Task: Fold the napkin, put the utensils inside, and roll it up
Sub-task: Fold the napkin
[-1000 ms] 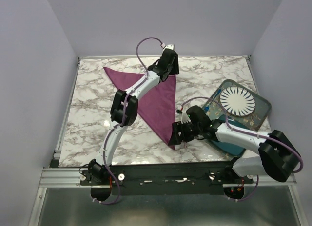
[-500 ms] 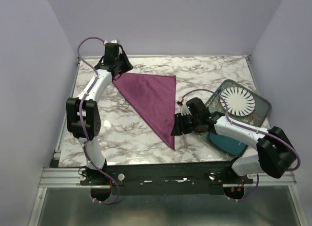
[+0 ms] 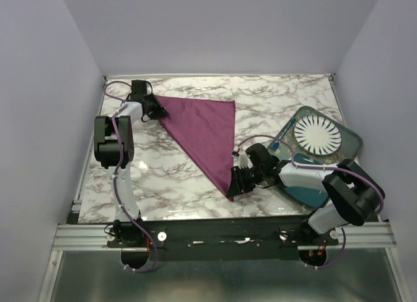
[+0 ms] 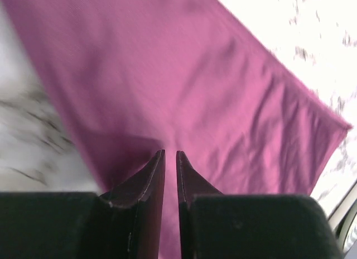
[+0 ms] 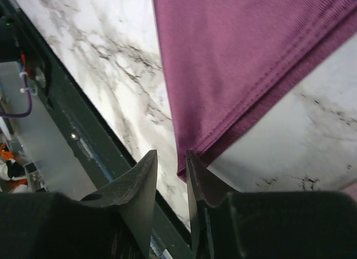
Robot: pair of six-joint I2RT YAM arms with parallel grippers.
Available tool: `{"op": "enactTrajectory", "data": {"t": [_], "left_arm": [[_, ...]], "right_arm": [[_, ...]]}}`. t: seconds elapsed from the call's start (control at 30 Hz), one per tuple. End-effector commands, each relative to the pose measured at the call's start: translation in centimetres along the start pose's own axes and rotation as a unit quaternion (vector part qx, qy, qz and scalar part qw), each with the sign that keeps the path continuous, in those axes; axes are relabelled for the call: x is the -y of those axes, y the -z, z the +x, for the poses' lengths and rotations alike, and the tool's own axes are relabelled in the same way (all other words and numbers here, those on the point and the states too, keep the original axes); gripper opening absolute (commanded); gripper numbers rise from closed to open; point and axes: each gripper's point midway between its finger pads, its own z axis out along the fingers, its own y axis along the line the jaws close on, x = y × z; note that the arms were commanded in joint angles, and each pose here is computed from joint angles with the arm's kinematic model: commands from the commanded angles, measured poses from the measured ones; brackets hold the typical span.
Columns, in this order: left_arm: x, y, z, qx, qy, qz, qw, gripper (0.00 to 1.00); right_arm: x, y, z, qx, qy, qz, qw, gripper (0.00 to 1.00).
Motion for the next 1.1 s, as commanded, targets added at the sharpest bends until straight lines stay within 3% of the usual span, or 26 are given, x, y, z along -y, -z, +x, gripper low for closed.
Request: {"op": "enactTrajectory", "data": {"t": [0.0, 0.13, 0.37, 0.53, 0.73, 0.93, 1.07], "left_arm": [[-1.8, -0.9, -4.5, 0.036, 0.036, 0.005, 0.999, 0.20], [-1.5, -0.8, -5.9, 0.047, 0.040, 0.019, 0.998, 0.20], [-1.8, 0.0, -8.1, 0.071, 0.062, 0.032, 0.995, 0.20], [-2.2, -0.8, -10.4, 0.082, 0.082, 0.052, 0.992, 0.20], [-3.5, -3.2, -11.3, 0.081, 0.111, 0.051, 0.989, 0.20], [-7.1, -4.2, -12.2, 0.085, 0.147, 0.004, 0.986, 0.18], [-7.4, -3.2, -13.6, 0.100, 0.126, -0.006, 0.987, 0.20]], "right_arm": [[2.1, -0.4, 1.0, 0.002, -0.009, 0.040, 0.999, 0.32], [1.1, 1.0, 0.8, 0.001, -0.005, 0.047, 0.999, 0.31], [-3.1, 1.4, -3.5, 0.014, 0.023, -0.011, 1.000, 0.33], [-2.3, -0.1, -3.5, -0.002, 0.012, -0.016, 1.000, 0.34], [0.0, -0.3, -0.4, -0.022, -0.008, 0.010, 1.000, 0.33], [0.4, 1.9, -1.4, 0.028, -0.004, 0.035, 0.999, 0.33], [0.7, 4.5, -6.7, 0.094, -0.012, 0.056, 0.994, 0.35]]}}
